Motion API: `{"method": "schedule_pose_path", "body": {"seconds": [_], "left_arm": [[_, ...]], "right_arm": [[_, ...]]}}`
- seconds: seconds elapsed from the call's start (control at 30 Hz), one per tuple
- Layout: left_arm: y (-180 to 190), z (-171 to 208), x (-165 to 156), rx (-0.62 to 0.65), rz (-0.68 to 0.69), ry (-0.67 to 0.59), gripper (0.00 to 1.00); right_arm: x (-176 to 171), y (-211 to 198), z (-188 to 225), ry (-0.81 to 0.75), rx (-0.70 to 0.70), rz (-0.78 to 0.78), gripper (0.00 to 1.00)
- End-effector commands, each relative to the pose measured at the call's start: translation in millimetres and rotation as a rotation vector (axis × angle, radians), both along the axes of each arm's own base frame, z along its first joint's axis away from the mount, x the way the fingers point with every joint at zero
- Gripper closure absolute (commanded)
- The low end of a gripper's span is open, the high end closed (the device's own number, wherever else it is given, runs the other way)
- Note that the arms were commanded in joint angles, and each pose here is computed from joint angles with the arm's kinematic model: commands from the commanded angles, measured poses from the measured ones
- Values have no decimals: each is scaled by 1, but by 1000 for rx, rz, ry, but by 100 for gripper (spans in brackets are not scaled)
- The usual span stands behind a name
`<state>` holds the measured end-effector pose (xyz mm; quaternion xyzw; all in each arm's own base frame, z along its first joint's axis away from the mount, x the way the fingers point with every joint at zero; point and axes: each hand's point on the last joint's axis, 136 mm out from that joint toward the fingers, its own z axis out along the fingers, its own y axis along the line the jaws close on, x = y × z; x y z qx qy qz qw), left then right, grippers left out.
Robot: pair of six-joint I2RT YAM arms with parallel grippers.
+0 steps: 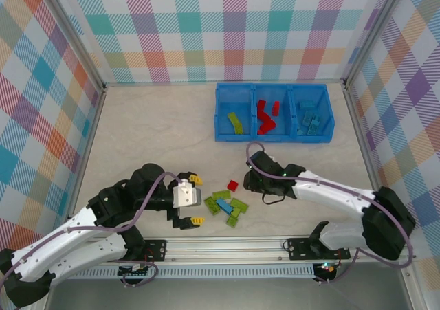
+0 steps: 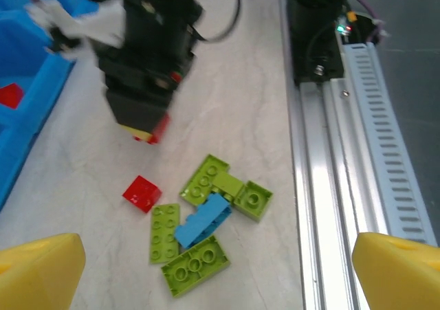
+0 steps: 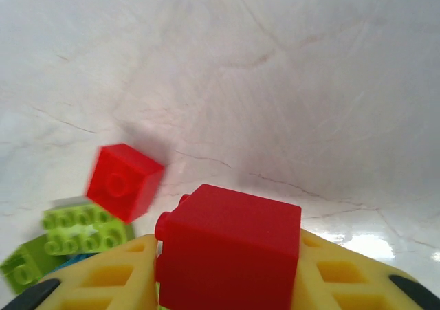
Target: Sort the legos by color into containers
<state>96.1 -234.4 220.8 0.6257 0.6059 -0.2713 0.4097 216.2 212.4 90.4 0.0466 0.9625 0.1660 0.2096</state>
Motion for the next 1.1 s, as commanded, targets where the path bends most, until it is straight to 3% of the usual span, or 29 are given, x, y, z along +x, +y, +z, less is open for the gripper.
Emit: {"method": "schedule_pose_path", "body": {"seconds": [0.0,0.27,0.43,0.53,0.6,0.7,0.93,1.07], "left_arm": [[-2,6,-12,-43,-87,-50,0],[-2,14,24,-66,166,25,0],[2,14,28,-64,209,37,0],[5,15,31,-74,242,34,0],[7,15,33,-79,259,38,0],[7,13,34,-76,268,41,0],[6,12,36,-62,266,39,0],[7,13,32,-61,238,14,0]], "right_arm": [[29,-21,39,-126,-35,-21,69],[149,-79,89,-316,-133,-119,70],[223,-88,88,-314,-133,-143,68],[250,-84,73,-276,-123,-140,61],[261,-80,69,-260,-120,-135,49],[267,-77,73,-251,-119,-132,40],[257,-79,103,-286,-122,-108,36],[220,-64,119,-269,-17,-42,31]]}}
